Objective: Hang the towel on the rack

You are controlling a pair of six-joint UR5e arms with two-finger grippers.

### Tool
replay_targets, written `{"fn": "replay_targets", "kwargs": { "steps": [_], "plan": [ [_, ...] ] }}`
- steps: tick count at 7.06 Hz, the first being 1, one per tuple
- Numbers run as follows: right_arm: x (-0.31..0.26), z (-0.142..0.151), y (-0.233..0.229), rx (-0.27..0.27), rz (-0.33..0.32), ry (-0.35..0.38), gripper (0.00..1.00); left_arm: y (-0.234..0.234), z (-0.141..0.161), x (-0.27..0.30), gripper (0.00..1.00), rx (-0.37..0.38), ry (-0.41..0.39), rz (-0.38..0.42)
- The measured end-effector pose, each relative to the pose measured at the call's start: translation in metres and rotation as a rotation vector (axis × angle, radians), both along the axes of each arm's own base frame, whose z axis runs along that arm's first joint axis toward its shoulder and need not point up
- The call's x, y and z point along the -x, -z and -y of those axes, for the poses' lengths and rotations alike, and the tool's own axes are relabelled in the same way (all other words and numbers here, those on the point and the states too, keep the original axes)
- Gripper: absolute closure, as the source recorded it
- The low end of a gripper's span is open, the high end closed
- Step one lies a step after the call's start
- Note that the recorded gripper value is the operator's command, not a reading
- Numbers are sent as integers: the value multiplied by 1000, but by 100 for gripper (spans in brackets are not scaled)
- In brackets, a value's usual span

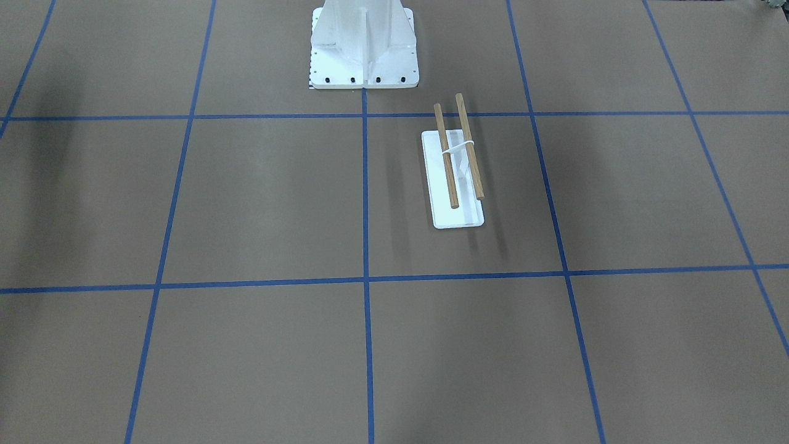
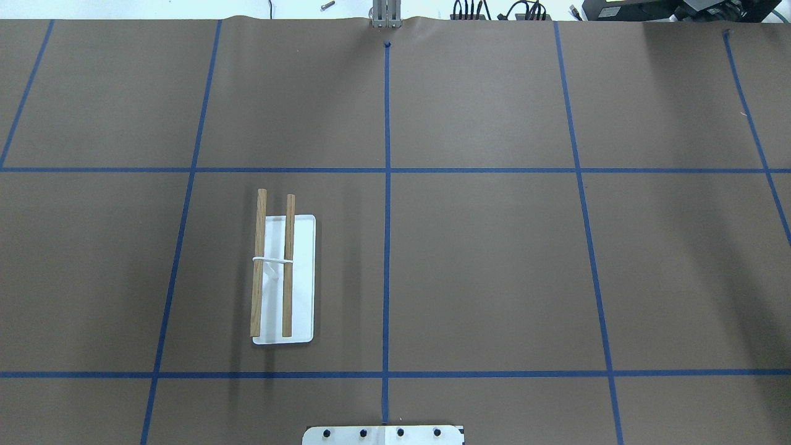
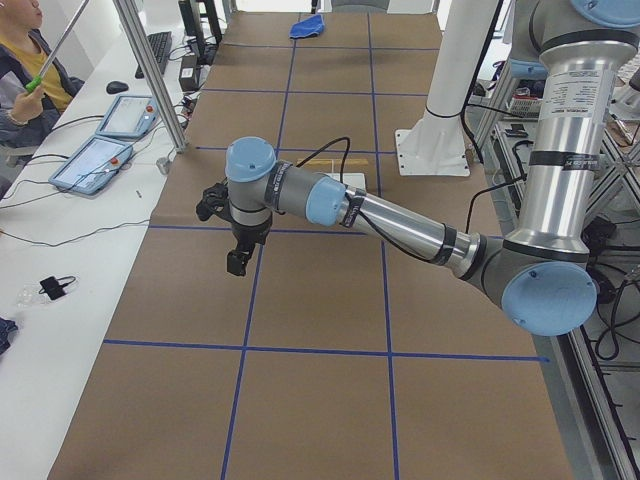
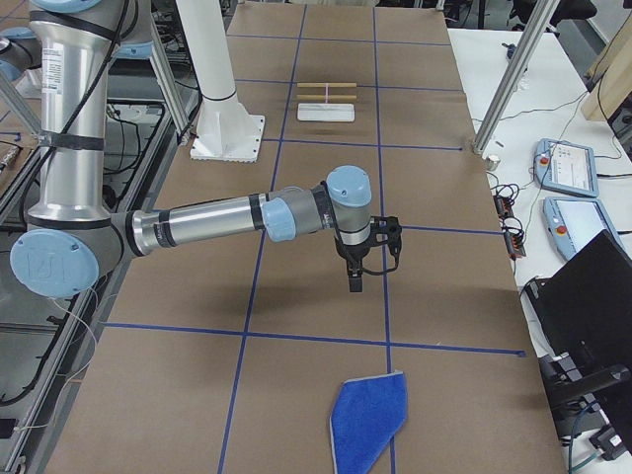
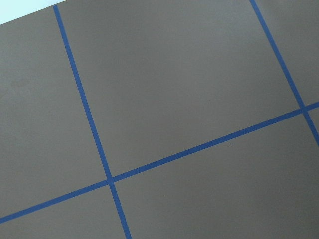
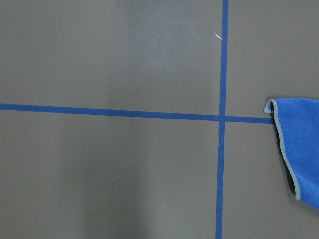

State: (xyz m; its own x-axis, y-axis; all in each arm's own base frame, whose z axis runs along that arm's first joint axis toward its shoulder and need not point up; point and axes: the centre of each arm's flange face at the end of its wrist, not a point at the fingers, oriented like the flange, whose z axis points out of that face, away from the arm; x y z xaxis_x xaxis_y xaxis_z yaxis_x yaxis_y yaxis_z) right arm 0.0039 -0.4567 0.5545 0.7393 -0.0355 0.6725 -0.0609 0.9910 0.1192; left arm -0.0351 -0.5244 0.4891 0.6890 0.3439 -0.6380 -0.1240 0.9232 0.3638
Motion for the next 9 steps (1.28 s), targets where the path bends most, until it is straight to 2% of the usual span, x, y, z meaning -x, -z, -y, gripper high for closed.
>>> {"fn": "replay_targets", "kwargs": {
  "steps": [3,6,9],
  "plan": [
    [-5,-11,-8,17,3,-13,0,-19,-20,1,2,7,-3,-6],
    [-4,-8,-5,1,16,-13,0,-22,-24,2,2,7,-3,-7],
    [-4,-10,-15,17,14,-10,0,-22,-24,2,2,7,-4,-8]
  ]
}}
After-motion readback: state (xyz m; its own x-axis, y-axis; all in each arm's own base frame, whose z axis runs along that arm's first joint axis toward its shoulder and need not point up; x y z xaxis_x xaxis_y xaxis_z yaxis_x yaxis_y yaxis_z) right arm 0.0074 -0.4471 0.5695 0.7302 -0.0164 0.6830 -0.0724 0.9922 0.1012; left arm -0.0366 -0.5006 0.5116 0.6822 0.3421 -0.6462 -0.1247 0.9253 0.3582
